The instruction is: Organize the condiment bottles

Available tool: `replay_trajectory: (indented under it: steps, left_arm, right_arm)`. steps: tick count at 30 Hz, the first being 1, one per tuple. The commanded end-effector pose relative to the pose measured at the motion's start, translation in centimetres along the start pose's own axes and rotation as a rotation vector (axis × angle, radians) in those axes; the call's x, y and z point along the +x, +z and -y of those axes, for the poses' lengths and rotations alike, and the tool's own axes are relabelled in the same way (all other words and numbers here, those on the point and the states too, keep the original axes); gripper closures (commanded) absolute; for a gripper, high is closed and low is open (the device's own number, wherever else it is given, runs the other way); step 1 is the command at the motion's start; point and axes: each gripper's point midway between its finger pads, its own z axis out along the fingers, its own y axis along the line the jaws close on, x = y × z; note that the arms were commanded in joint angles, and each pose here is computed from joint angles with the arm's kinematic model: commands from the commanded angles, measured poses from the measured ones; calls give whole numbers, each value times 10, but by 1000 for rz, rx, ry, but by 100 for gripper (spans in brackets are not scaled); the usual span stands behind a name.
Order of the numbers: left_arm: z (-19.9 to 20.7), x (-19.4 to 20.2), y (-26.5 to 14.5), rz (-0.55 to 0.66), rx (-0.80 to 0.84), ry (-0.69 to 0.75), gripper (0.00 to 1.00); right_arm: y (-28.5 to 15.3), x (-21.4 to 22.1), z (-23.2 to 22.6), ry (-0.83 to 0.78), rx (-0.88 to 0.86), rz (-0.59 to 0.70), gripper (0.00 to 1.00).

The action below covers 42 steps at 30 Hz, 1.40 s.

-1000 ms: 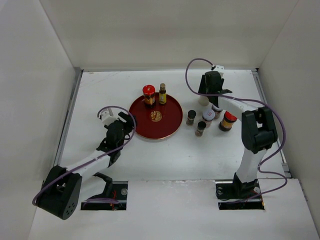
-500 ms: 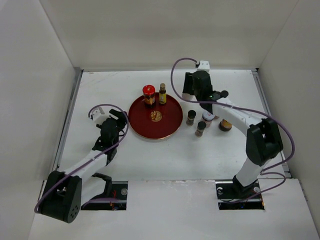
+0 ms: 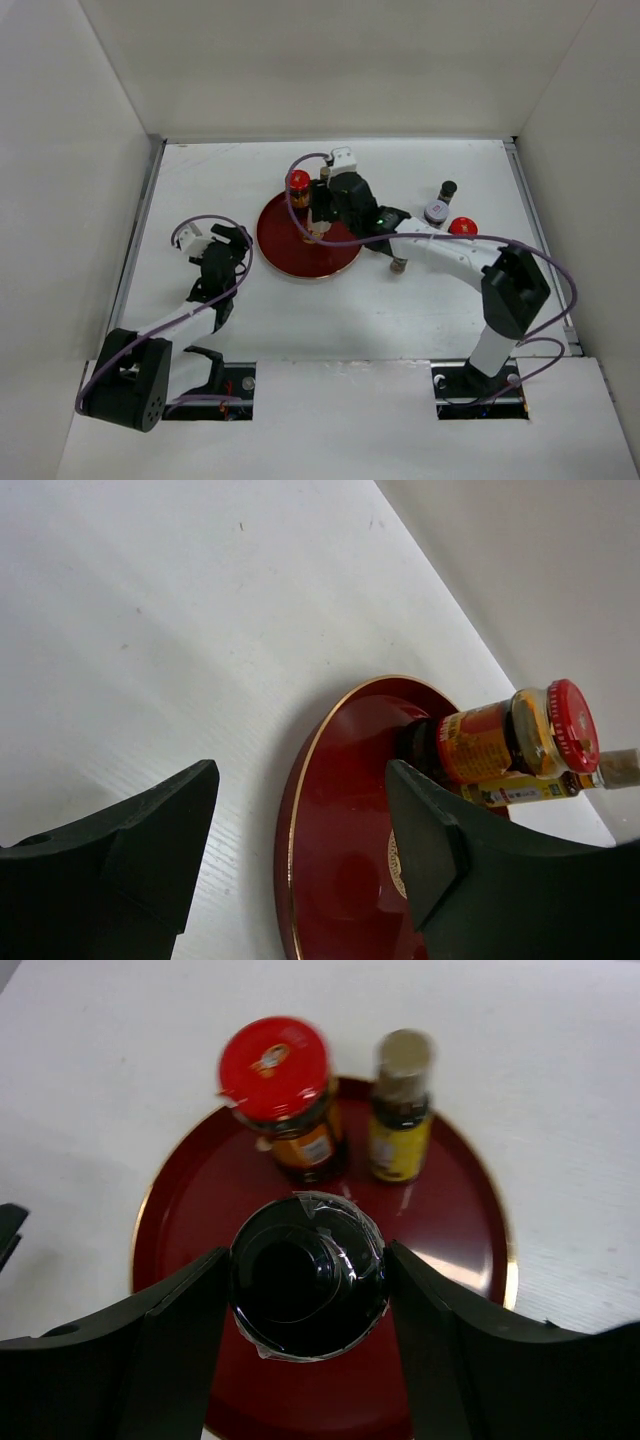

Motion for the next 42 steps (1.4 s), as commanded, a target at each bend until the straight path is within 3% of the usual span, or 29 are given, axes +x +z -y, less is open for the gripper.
replay_trajectory:
  steps: [1, 10, 18, 23, 29, 31, 33, 35, 37, 39, 42]
  left_arm:
    - [11, -16, 2, 77, 52, -66, 34]
    - [11, -25, -6, 106, 73, -67, 34]
    - [13, -26, -9, 106, 87, -80, 34]
    - [12, -23, -7, 97, 80, -80, 34]
    - [12, -18, -6, 78, 79, -79, 34]
    - [15, -20, -8, 84, 91, -82, 34]
    - [13, -22, -7, 89, 87, -81, 34]
    - [13, -21, -8, 83, 90, -87, 34]
    - [18, -22, -9, 81, 108, -84, 35]
    - [22, -22, -9, 78, 118, -79, 37]
    - [26, -20, -10, 63, 135, -77, 41]
  right_arm:
    - [7, -45, -62, 36, -141, 142, 50]
    - [54, -30, -111, 29, -196, 163, 48]
    - [97, -9, -113, 9, -127, 180, 44]
    - [93, -13, -124, 15, -138, 208, 14]
    - [44, -46, -131, 25, -210, 251, 8]
    - [20, -52, -120, 31, -217, 262, 13]
    - [-5, -51, -101, 39, -205, 266, 23]
    - [-27, -41, -73, 51, -167, 253, 47]
    - [-43, -32, -30, 66, -84, 238, 65]
    - [-55, -15, 14, 83, 17, 188, 69]
    - [-63, 10, 64, 105, 131, 102, 61]
